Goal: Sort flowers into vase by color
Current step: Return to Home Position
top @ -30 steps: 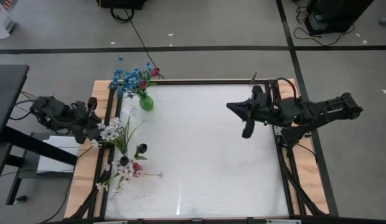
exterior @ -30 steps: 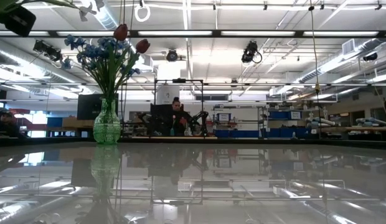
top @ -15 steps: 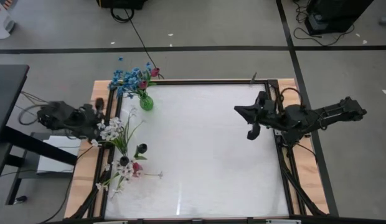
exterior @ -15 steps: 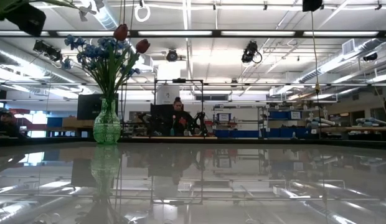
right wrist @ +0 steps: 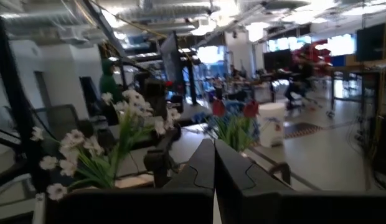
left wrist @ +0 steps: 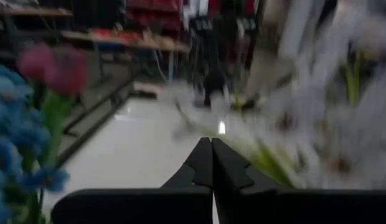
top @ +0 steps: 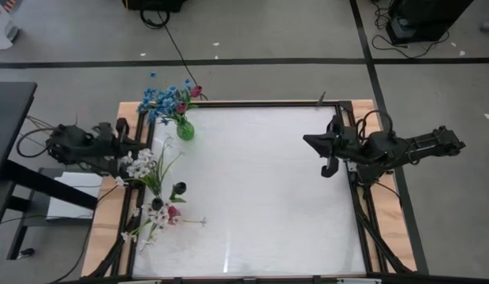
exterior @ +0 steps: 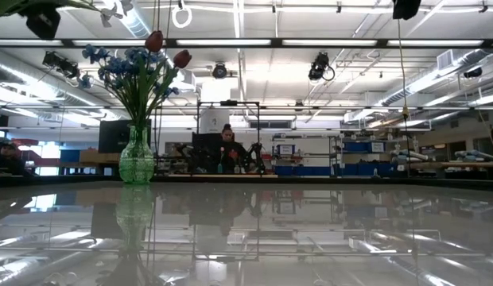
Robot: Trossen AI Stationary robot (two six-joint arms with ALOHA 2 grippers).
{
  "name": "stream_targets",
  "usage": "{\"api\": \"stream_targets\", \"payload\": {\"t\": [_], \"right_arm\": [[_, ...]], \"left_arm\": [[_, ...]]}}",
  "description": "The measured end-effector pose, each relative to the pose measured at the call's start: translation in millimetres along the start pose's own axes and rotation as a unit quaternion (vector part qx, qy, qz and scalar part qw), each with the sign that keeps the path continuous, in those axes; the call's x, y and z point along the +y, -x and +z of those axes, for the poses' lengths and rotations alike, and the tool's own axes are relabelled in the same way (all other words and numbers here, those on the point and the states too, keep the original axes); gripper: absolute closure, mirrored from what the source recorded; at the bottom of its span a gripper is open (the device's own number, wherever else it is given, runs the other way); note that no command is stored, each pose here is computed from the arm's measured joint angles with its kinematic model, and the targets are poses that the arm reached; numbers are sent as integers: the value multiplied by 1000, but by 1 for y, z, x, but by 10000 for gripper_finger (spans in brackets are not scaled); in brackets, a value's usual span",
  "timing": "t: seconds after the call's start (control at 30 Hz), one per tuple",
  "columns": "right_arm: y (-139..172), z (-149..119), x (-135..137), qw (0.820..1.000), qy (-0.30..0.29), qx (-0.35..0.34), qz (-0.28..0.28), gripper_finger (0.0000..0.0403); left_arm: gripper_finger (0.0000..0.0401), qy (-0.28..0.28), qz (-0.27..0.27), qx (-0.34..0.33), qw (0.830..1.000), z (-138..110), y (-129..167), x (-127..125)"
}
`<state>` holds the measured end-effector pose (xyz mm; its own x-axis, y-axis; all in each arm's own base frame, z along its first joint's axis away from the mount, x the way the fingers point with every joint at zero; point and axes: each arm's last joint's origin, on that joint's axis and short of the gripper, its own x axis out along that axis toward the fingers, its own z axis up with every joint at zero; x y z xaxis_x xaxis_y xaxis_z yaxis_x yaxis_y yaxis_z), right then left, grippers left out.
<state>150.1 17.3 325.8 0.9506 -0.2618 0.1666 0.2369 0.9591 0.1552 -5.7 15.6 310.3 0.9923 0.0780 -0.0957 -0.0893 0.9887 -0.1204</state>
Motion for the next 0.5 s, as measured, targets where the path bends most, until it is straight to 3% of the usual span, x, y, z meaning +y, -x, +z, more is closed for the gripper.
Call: {"api": "stream_targets", "payload": {"t": [0.1,0.23,0.33,0.5], "right_arm": [[2,2,-1,1000,5,-4,9,396],[3,3,-1,1000,10,-4,18,396],[3,2,0,999,11,1,31,396],[3,1,0,999,9,5,38,396]], "left_arm": [[401,10,-1,-34,999,6,-3,-2],[401,-4,-11,10,1000,-15,-21,-8],[401,-10,-38,2,999,-18,-29,-14],[401,-4,-21,-6,1000,-22,-37,-15]]}}
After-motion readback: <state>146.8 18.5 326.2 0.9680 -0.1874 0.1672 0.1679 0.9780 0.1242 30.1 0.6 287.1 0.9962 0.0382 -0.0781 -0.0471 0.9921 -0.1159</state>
